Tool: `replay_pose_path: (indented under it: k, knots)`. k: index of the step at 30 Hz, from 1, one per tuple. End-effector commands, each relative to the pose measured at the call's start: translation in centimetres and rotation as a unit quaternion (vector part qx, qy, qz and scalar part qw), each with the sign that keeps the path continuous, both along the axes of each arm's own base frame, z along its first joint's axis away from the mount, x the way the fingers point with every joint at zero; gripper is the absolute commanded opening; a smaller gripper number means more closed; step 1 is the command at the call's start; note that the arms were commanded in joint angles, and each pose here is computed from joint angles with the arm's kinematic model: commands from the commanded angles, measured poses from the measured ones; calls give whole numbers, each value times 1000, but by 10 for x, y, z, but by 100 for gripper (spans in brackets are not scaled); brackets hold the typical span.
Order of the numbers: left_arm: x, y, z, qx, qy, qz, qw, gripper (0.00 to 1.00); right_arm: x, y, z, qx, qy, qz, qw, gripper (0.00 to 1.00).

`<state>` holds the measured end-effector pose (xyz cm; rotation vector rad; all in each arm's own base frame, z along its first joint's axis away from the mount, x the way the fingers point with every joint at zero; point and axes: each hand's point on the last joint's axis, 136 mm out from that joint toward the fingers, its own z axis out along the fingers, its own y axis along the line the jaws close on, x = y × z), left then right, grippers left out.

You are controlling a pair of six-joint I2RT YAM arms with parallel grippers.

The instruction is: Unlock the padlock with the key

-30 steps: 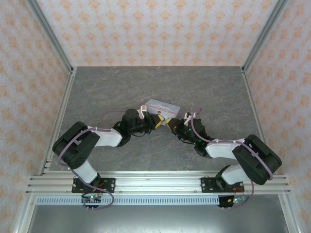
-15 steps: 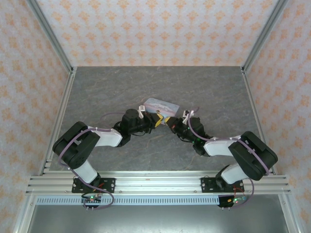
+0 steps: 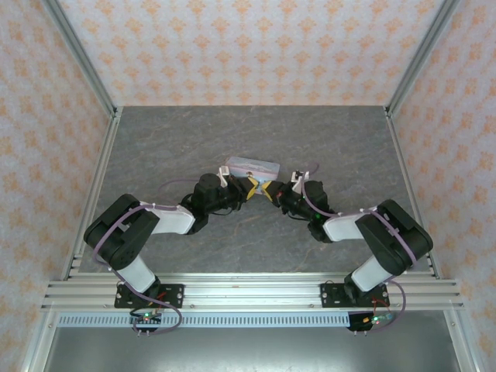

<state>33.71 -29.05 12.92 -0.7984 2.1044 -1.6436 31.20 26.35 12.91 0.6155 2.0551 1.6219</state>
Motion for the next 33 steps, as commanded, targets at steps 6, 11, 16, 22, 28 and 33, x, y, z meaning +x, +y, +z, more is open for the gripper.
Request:
replay_pose_path:
  k: [6, 11, 16, 22, 28, 33]
  knots:
    - [-34, -45, 50, -57, -65, -114, 990, 0, 13, 2, 16, 4, -27, 10, 1000, 0]
    - [-34, -47, 58, -72, -72, -113, 988, 0, 14, 2, 8, -8, -21, 9, 1000, 0]
    - [-34, -48, 60, -88, -61, -101, 989, 0, 17, 0, 4, 17, -8, -7, 1000, 0]
    - [-34, -52, 73, -130, -49, -81, 987, 0, 19, 0, 12, 41, -13, -12, 999, 0]
    - [-38, -54, 84, -131, -54, -86, 986, 0, 20, 2, 12, 27, -17, -4, 999, 0]
    - [-42, -53, 82, -124, -53, -91, 987, 0, 24, 0, 13, 20, -21, 0, 1000, 0]
